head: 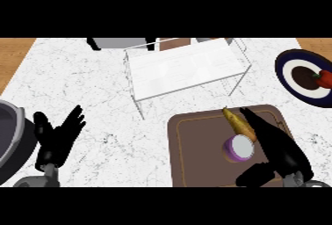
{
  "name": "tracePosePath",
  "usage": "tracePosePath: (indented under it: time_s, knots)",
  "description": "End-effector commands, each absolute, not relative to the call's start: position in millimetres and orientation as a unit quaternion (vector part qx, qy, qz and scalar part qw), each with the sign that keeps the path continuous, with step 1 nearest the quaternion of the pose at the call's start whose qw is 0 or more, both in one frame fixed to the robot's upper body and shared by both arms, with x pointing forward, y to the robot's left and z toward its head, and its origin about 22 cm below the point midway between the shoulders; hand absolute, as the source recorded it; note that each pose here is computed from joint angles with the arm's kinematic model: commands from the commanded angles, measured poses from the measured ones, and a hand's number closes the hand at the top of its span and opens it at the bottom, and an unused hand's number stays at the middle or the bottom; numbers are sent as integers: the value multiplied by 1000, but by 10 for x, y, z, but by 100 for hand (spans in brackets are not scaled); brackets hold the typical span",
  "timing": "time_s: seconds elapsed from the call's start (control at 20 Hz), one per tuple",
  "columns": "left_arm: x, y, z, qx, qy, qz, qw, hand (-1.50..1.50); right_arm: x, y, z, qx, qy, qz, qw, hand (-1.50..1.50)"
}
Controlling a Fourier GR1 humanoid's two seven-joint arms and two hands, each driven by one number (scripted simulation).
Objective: Pick the can from the tray and place it in the tiered shelf
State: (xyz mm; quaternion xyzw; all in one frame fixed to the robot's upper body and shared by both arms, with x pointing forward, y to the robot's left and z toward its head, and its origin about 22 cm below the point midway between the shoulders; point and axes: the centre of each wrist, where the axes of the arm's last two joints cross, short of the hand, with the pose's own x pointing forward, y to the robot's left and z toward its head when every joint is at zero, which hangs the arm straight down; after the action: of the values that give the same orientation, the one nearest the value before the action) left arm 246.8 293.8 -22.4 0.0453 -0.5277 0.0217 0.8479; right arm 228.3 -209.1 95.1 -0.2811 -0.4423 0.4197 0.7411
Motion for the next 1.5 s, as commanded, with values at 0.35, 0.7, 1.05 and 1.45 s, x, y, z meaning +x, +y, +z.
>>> tracePosePath:
  time_s: [0.35,0.7,1.05,1.45]
  knots:
    - [2375,3036,-314,43,-530,20,846,0,2432,-1997,475,-324,-430,422,729,-150]
    - [2364,2970,-196,50,-526,19,849,0,2609,-2191,296,-311,-460,411,723,-150]
    - [2451,3086,-380,42,-528,27,848,0,2579,-2108,336,-289,-459,427,723,-150]
    - [2610,2904,-352,45,-532,22,845,0,2471,-1867,39,-231,-468,501,691,150]
